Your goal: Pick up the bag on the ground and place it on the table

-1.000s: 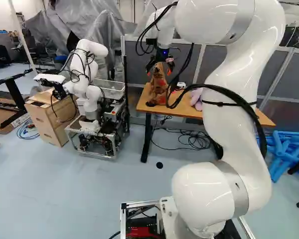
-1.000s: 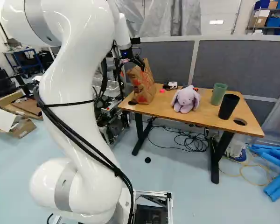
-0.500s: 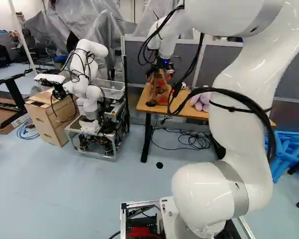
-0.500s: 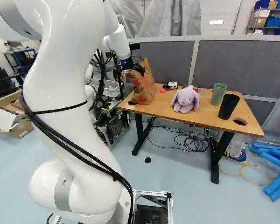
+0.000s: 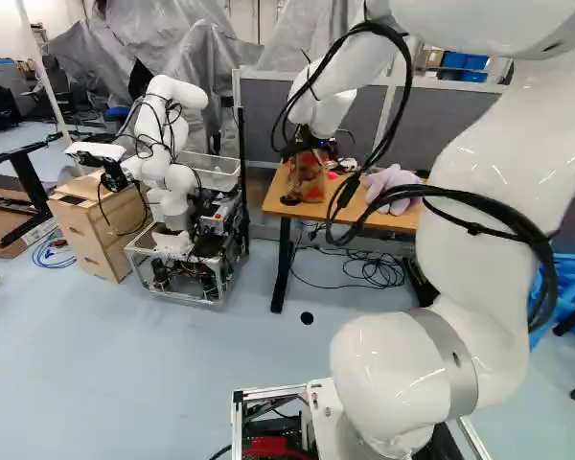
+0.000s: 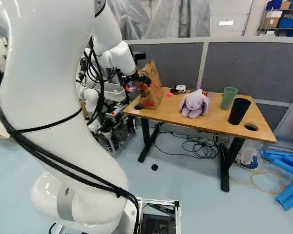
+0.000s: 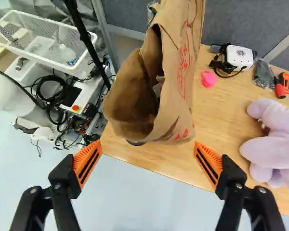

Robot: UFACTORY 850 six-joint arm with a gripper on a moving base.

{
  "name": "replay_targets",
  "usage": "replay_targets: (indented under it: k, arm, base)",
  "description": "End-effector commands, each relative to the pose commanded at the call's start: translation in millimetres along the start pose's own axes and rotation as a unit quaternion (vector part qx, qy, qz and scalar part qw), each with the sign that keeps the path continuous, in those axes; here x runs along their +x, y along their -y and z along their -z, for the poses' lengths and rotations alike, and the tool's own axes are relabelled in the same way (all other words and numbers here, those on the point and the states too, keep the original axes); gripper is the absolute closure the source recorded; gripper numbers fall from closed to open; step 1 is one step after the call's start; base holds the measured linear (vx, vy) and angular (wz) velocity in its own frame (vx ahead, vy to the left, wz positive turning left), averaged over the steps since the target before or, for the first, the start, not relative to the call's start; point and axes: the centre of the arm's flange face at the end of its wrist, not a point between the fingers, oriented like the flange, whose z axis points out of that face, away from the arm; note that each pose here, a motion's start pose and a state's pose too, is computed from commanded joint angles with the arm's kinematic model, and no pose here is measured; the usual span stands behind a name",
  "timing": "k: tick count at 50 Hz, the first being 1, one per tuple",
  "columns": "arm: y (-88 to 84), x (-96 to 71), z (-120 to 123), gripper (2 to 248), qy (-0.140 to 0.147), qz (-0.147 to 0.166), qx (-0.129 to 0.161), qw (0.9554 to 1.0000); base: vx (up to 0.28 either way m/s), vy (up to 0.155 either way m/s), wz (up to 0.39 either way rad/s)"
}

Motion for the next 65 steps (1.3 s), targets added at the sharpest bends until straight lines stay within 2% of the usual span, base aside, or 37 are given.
replay_targets:
  k: [16,33,54,65]
  arm:
    - [0.9,-60.0,9,3,-0.054,-0.005,0.000,0.9985]
    - [2.0,-120.4,22,3,-0.105,-0.010,-0.001,0.9944]
    - [3.3,-183.7,37,3,-0.156,-0.014,-0.003,0.9877]
    - [3.8,-210.2,45,3,-0.176,-0.016,-0.004,0.9842]
  base:
    - [0.000,0.000,0.000]
    - [0.000,0.000,0.000]
    - [0.000,0.000,0.000]
    - [0.000,0.000,0.000]
